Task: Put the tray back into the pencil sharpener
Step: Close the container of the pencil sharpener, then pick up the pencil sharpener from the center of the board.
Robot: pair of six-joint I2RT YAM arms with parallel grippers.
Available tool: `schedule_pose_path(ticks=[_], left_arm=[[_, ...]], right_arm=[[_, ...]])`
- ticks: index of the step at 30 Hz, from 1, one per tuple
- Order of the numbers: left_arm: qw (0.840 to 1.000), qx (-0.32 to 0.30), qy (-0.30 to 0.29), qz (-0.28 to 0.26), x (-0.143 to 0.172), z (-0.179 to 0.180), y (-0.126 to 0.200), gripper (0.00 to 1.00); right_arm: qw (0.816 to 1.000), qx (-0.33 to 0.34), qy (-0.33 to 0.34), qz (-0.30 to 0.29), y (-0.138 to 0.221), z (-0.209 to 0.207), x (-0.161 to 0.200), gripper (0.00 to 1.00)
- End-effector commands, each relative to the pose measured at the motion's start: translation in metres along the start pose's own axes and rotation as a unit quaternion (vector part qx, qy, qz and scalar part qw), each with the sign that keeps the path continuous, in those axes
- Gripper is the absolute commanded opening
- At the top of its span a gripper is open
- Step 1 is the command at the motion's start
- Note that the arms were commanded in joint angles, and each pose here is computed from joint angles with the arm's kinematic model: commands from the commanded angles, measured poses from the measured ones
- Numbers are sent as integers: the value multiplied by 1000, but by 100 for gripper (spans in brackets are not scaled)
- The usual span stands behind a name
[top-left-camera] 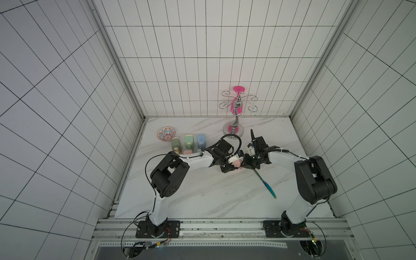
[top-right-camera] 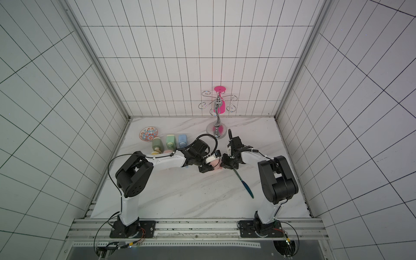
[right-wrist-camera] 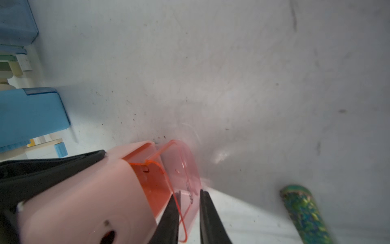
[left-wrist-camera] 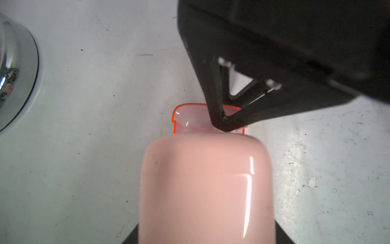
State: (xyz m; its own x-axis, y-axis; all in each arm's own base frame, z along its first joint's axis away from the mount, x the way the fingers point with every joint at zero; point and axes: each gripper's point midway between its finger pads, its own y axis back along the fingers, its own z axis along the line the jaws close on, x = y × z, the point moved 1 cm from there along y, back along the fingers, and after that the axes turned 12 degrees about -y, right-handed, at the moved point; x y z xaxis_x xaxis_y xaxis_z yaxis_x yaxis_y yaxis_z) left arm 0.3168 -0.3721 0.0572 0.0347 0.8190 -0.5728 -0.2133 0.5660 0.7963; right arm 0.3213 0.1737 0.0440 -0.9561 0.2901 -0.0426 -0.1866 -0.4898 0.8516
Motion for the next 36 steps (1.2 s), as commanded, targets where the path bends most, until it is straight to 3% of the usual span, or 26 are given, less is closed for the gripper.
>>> schedule_pose_path(ticks=[1,7,12,20,36], left_arm=[[1000,-3,6,19,11,-3,-5,45],[999,-6,12,34,15,-1,-8,45],[999,-4,15,38,18,-2,-9,45],[999,-3,23,34,16,-2,-9,44],[998,-8,50,21,9,2,-13,43]], right_arm=[[999,-44,10,16,3,20,5,21],[999,-38,7,-25,34,19,-9,29],[998,7,-7,-65,47,-4,-18,27],[999,-1,-29,-34,13,-3,-27,18],[993,-103,-19,47,-13,22,4,17]])
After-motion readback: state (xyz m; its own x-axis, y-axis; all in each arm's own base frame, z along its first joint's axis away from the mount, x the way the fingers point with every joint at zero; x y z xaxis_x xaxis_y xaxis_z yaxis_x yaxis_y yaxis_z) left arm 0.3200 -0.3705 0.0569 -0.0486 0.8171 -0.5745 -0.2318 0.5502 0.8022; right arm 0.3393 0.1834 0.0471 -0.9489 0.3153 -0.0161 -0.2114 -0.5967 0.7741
